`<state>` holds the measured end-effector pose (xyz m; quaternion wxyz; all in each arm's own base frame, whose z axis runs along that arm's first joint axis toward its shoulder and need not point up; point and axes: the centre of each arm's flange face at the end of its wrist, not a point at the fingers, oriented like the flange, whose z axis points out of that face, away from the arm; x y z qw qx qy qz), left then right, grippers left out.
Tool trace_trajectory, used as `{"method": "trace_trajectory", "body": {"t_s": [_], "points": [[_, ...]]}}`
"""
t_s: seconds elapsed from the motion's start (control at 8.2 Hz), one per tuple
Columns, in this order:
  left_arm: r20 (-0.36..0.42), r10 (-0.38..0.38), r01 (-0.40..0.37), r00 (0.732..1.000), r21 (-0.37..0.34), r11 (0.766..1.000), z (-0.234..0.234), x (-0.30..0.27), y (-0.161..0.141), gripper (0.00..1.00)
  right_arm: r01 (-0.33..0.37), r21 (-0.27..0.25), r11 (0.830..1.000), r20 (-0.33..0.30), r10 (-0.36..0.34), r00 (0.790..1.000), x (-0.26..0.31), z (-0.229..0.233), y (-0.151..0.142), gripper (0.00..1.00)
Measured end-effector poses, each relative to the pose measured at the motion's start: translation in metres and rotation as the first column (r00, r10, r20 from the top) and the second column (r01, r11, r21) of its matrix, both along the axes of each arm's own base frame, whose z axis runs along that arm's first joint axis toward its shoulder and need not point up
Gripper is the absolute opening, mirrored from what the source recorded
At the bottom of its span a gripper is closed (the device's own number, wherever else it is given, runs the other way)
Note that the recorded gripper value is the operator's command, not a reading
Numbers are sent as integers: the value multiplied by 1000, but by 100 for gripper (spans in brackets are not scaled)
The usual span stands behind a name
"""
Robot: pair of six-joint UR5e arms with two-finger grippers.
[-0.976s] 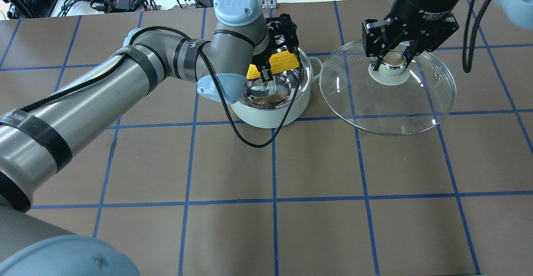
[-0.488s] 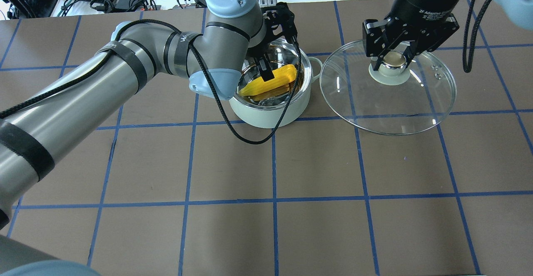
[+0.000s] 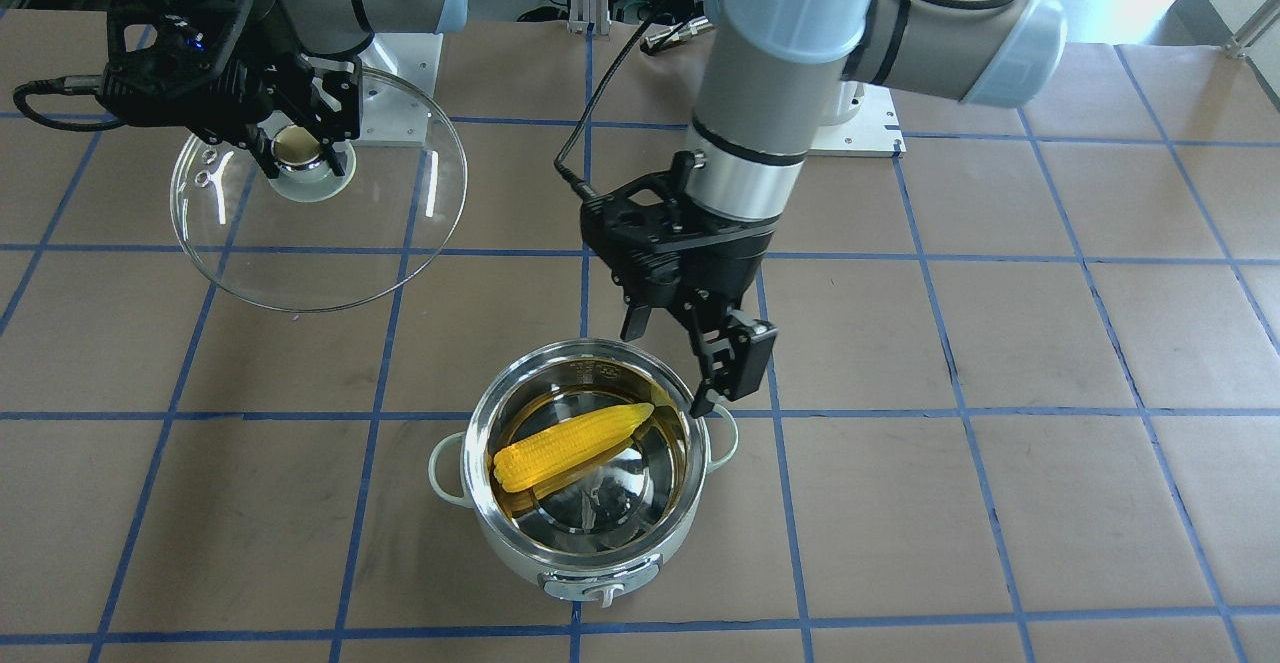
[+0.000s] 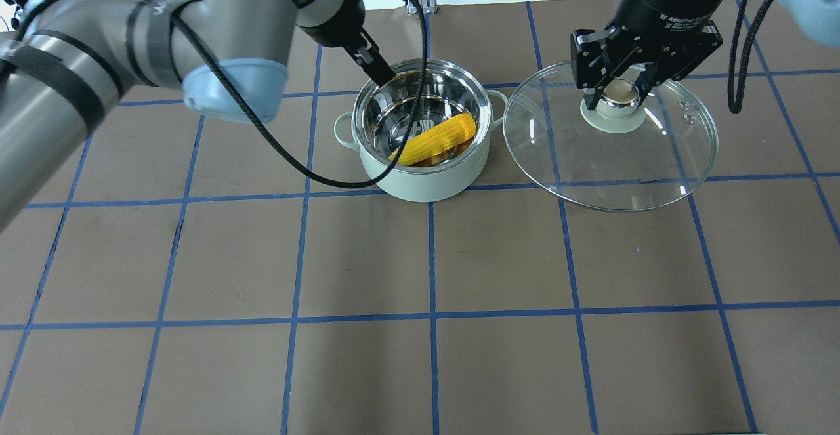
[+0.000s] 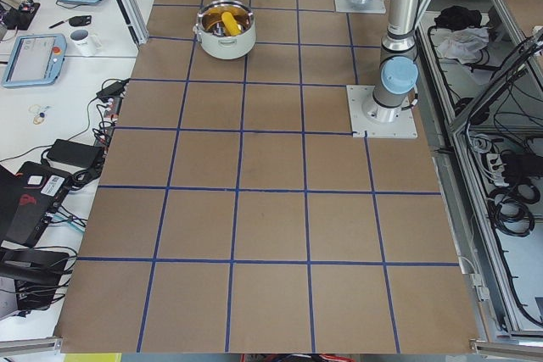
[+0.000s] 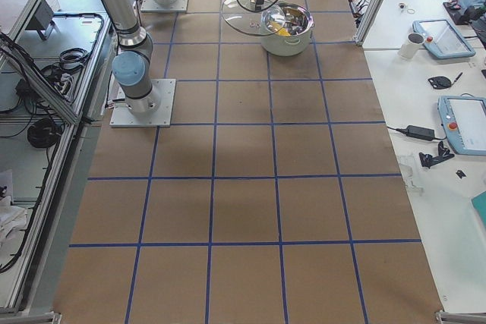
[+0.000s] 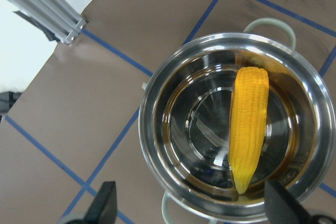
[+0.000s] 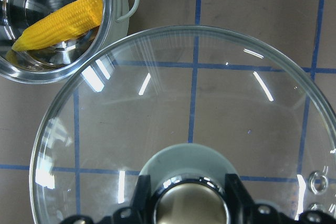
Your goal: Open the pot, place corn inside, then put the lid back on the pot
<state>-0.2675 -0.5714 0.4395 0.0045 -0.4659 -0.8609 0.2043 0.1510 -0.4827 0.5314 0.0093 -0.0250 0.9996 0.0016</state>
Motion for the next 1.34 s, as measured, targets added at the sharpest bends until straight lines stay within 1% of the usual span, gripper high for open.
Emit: {"method": "trace_trajectory", "body": {"t_s": [0.12, 0.24, 0.37, 0.49, 0.61, 0.73, 0.85, 0.98, 1.1, 1.22, 1.34], "points": [[-39, 81, -79, 996, 48, 996, 13, 39, -3, 100, 1, 0, 1000, 0, -1, 1000, 0, 0, 0, 17], [-59, 164, -159, 985, 89, 983, 21, 78, -6, 100, 1, 0, 1000, 1, -1, 1000, 0, 0, 0, 16], [-72, 249, -239, 966, 120, 964, 26, 106, -8, 100, 3, -1, 1000, 2, -3, 1000, 0, 0, 0, 16], [-86, 337, -323, 938, 147, 935, 28, 120, -9, 100, 4, -4, 1000, 3, -3, 1000, 0, 0, -1, 16], [-103, 427, -407, 898, 173, 897, 29, 126, -9, 100, 7, -8, 1000, 4, -7, 1000, 1, 0, -2, 16], [-122, 518, -491, 847, 199, 848, 32, 129, -8, 100, 14, -25, 1000, 8, -13, 1000, 2, 0, -6, 16], [-137, 583, -550, 801, 219, 806, 35, 129, -7, 100, 18, -54, 998, 15, -17, 1000, 7, -6, -18, 16], [-140, 619, -583, 773, 230, 779, 37, 130, -4, 100, 7, -87, 996, 20, -5, 1000, 23, -19, -35, 16], [-122, 643, -610, 756, 225, 760, 39, 132, 0, 100, 9, -110, 994, 21, -7, 1000, 55, -38, -51, 16], [-83, 675, -647, 733, 221, 730, 39, 136, 5, 100, 29, -128, 991, 21, -27, 999, 93, -62, -66, 16], [-52, 714, -687, 698, 231, 689, 42, 139, 13, 100, 47, -141, 989, 22, -44, 999, 125, -81, -76, 16]]}}
